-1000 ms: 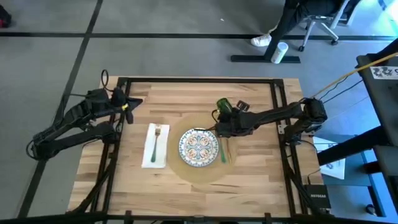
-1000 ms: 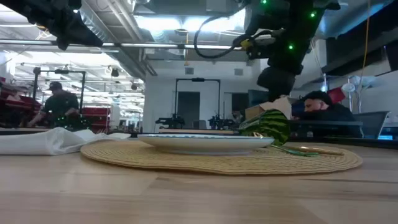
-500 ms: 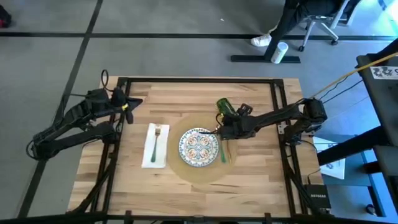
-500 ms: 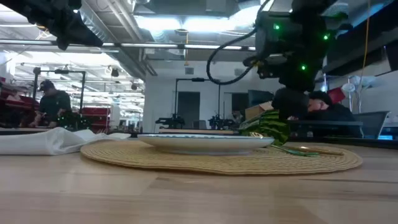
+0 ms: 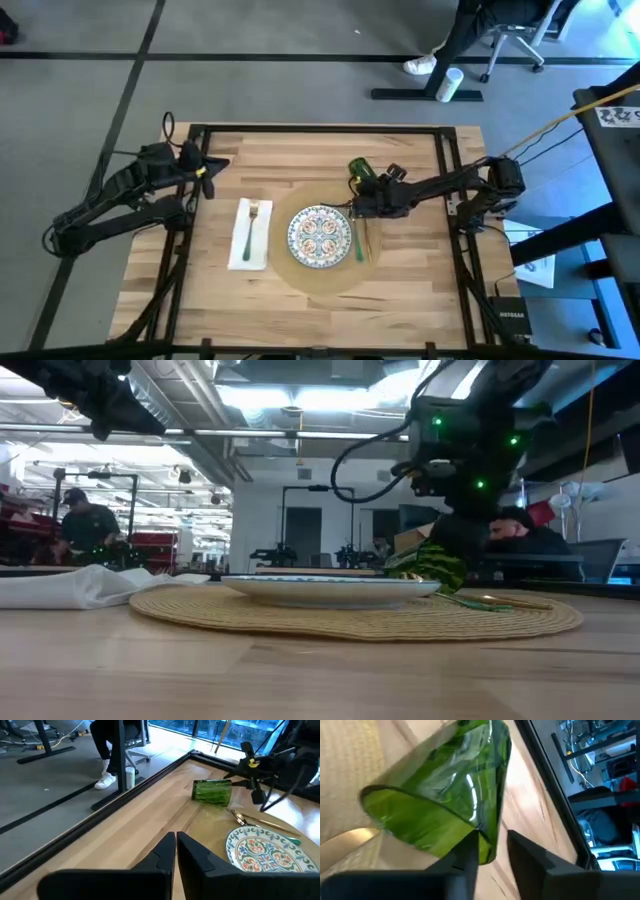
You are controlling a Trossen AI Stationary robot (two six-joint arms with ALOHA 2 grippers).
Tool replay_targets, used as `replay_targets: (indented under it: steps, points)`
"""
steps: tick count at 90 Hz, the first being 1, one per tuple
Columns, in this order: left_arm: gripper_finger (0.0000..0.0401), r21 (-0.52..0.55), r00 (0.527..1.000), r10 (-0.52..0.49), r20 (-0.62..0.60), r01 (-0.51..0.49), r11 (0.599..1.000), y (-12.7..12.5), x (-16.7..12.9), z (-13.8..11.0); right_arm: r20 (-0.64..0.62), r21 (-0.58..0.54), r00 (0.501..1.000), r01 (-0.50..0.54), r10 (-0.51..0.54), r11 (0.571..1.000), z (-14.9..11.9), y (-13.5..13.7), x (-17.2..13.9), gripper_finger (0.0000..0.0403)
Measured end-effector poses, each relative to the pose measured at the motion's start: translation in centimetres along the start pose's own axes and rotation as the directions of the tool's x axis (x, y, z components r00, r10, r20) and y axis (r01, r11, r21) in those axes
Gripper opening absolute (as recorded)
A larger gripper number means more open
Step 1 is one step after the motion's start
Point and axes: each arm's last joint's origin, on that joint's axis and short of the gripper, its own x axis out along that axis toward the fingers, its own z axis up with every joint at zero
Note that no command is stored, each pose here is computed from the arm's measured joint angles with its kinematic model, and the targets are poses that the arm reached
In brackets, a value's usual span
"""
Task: Set table place
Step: Adjust the green cup
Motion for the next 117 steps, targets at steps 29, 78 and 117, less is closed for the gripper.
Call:
replay_targets:
  steps: [29, 78, 117]
  points:
    - [0.0000, 0.000, 1.000, 0.000, 0.000, 0.000, 1.000, 0.0, 0.0, 0.0, 0.023, 0.014, 0.999, 0.045, -0.045, 0.999, 0.1, -0.2, 0.1, 0.0008]
    - [0.0000, 0.000, 1.000, 0.000, 0.000, 0.000, 1.000, 0.0, 0.0, 0.0, 0.013, 0.056, 0.999, -0.047, 0.047, 0.997, 2.4, -5.0, -5.1, 0.0001]
    - [0.0000, 0.000, 1.000, 0.000, 0.000, 0.000, 1.000, 0.0, 0.0, 0.0, -0.256, 0.143, 0.874, -0.388, 0.412, 0.911, 2.3, -7.6, -8.7, 0.0000]
